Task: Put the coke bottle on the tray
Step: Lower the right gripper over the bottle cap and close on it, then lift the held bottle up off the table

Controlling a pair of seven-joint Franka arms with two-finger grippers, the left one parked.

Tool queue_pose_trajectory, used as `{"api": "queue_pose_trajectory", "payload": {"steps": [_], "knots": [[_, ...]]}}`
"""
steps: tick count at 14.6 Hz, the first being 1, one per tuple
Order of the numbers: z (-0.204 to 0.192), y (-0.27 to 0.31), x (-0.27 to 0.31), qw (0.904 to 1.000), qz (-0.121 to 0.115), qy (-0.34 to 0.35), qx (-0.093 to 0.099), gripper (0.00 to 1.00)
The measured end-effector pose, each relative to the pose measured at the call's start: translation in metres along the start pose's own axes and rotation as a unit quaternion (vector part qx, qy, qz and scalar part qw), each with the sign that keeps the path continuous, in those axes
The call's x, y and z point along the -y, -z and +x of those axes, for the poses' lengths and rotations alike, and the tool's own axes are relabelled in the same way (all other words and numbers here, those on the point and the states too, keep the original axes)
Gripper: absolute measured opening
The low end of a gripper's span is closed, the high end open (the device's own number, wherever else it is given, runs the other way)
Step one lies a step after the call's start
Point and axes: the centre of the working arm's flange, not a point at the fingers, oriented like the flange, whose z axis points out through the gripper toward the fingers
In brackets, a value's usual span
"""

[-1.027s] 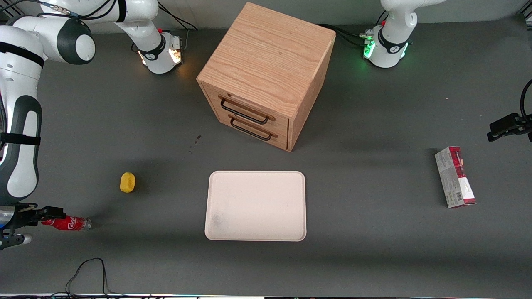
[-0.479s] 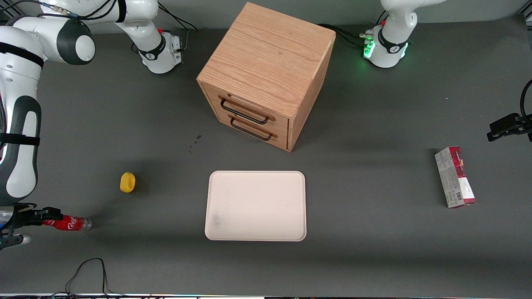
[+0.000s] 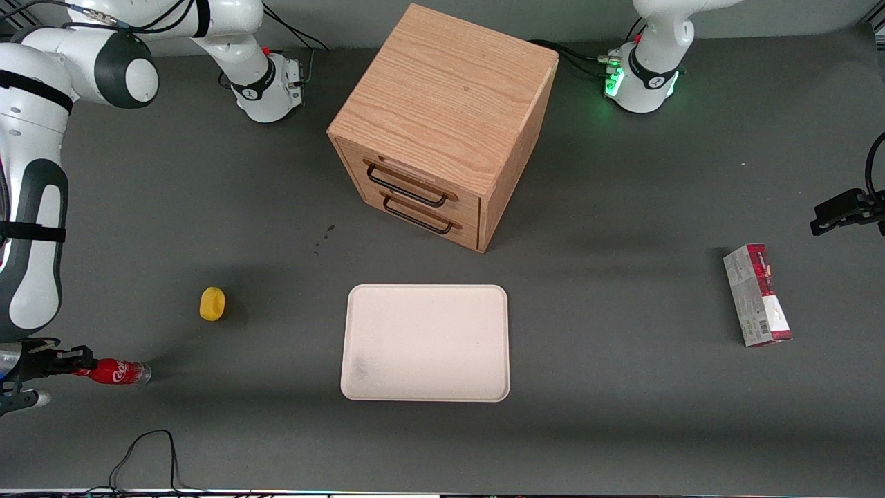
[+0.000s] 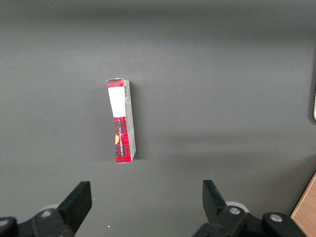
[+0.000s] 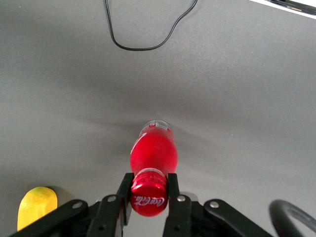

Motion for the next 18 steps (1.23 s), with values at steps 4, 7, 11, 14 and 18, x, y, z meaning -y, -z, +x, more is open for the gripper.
{"api": "queue_pose_trajectory", "payload": {"steps": [4,7,11,14,18], "knots": [[-0.003,0.026,0.007,0.9998,0.009,0.003,0.016,0.31],[-0.018,0.085,0.027,0.9982,0.031,0.008,0.051,0.31],[-0.061,0.183,0.041,0.9983,0.028,-0.005,0.052,0.31],[-0.108,0.236,0.055,0.9984,0.022,-0.012,0.050,0.31],[-0.165,0.278,0.079,0.9986,0.025,-0.019,0.043,0.31]]}}
